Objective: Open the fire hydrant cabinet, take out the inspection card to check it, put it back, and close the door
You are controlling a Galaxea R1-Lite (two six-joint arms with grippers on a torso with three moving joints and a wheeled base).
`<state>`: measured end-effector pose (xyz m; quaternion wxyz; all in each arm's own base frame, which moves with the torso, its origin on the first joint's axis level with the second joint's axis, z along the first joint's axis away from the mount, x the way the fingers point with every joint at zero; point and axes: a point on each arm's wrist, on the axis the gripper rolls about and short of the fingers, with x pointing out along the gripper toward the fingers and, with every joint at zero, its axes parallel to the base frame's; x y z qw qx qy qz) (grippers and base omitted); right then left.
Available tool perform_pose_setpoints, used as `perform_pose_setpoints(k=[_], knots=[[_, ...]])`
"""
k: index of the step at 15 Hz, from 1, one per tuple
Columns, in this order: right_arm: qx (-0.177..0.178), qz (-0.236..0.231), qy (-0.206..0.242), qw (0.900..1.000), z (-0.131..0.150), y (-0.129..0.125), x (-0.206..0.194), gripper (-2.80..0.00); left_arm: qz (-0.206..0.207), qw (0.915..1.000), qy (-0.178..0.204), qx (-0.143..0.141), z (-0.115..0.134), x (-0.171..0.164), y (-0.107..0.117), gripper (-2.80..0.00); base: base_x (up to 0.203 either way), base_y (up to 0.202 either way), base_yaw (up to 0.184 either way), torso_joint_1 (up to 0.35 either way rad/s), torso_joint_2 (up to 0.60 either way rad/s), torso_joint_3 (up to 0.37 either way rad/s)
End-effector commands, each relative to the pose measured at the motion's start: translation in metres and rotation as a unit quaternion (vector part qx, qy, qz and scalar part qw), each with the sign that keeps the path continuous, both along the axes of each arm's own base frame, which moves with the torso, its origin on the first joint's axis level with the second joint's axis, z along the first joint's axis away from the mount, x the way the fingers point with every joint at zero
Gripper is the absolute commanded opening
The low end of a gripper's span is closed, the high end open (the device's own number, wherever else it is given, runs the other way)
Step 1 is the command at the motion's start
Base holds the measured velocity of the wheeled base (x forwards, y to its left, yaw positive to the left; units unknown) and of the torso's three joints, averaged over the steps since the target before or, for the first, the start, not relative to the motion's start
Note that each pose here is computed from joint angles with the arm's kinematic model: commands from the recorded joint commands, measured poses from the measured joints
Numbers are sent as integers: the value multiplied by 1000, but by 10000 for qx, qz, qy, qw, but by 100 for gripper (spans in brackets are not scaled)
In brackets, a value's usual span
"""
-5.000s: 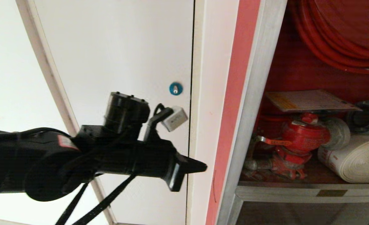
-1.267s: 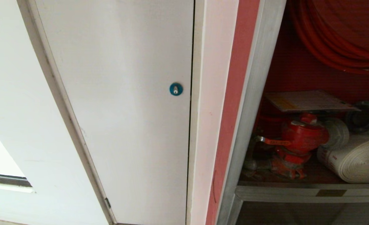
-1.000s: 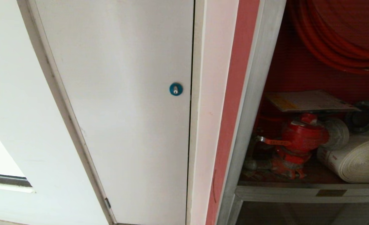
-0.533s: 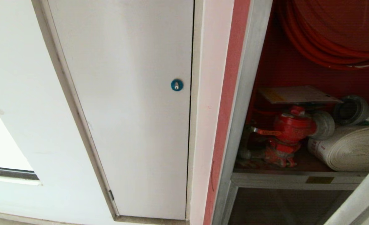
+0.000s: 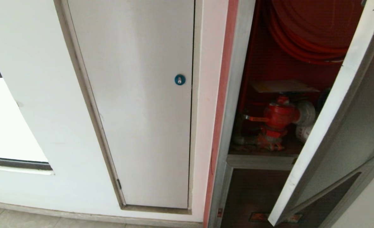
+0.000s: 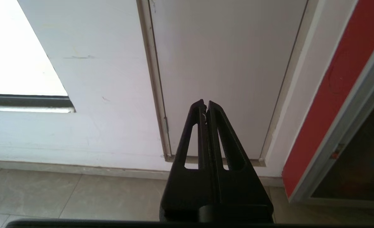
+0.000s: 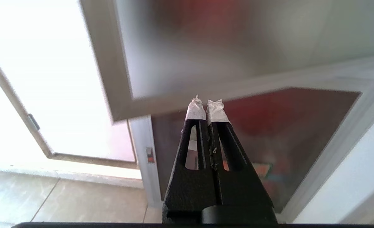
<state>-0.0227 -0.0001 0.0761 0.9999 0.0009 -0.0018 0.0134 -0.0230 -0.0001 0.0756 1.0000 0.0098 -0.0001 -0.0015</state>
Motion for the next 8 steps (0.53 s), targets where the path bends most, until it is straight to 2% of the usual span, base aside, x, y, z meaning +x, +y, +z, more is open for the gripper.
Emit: perform_pose_setpoints(k=[1, 8], knots=[[-1, 4, 18, 10000, -1, 0, 0, -280, 0, 10000, 9, 2, 0, 0, 0, -280, -194, 0, 3, 6, 2, 2], [-1, 4, 13, 10000, -1, 0, 0, -280, 0, 10000, 9, 2, 0, 0, 0, -280, -197, 0, 0, 2, 3, 4]])
